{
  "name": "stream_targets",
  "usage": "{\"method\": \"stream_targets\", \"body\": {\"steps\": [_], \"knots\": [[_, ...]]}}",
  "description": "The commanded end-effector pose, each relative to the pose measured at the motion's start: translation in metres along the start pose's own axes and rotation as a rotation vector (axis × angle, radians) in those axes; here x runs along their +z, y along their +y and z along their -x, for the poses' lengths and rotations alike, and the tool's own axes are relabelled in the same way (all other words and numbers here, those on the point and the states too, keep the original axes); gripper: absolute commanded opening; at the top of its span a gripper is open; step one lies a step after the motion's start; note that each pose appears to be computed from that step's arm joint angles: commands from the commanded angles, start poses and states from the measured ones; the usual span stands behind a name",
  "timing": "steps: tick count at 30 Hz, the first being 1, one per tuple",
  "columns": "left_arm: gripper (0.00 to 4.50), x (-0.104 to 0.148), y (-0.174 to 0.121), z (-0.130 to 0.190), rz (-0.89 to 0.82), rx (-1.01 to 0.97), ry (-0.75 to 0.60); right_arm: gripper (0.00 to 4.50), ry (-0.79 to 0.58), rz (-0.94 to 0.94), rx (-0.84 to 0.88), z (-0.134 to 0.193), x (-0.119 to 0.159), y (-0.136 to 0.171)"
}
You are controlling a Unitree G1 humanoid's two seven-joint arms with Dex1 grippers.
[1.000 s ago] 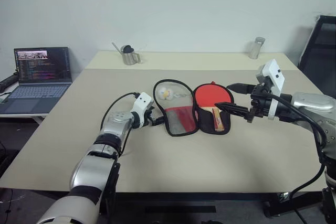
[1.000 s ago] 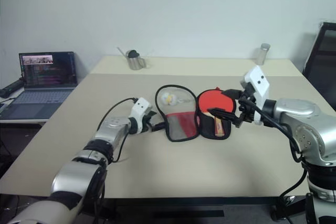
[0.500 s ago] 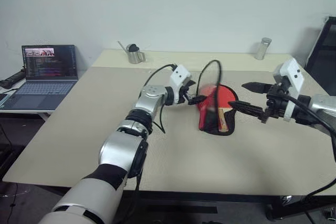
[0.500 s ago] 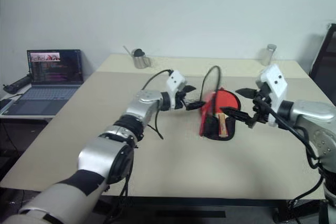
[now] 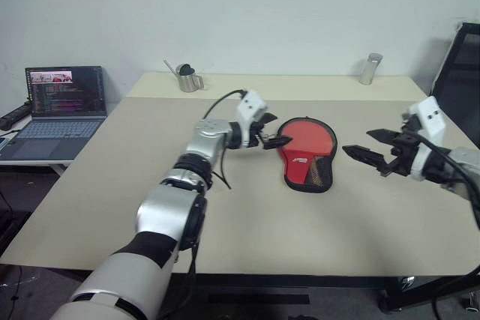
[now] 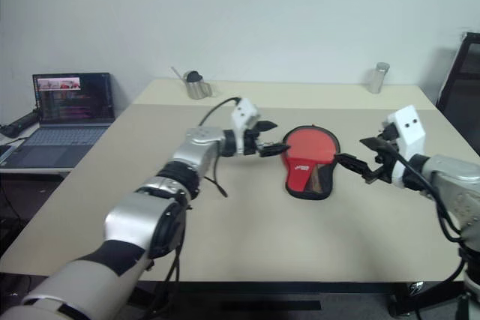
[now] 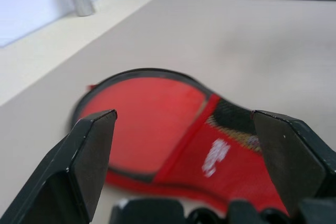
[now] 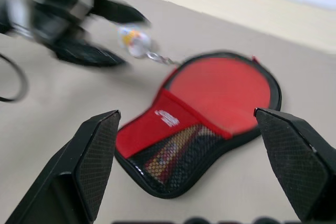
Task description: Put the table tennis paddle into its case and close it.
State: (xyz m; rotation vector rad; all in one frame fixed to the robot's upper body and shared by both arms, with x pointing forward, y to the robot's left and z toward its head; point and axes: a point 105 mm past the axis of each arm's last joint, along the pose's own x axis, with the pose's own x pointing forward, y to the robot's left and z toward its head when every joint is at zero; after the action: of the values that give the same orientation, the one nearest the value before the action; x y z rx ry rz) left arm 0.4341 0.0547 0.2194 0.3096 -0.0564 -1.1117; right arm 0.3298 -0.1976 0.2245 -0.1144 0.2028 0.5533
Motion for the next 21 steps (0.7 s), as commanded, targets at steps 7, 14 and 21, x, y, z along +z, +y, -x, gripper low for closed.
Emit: {"method": "stream_targets", "body": {"steps": [7,14,21], "knots": [[4.5,0.012,0.001,0.056,-0.038,-0.095,-0.083,4.48,0.061,-0.126,-0.17,-0.053,-0.027,-0.039],[4.5,0.016,-0.001,0.073,-0.05,-0.039,-0.079,4.48,0.096,-0.17,-0.209,-0.085,-0.039,-0.05],[4.5,0.02,-0.009,0.075,-0.039,-0.045,-0.08,4.48,0.154,-0.133,-0.219,-0.106,-0.057,-0.051]]}}
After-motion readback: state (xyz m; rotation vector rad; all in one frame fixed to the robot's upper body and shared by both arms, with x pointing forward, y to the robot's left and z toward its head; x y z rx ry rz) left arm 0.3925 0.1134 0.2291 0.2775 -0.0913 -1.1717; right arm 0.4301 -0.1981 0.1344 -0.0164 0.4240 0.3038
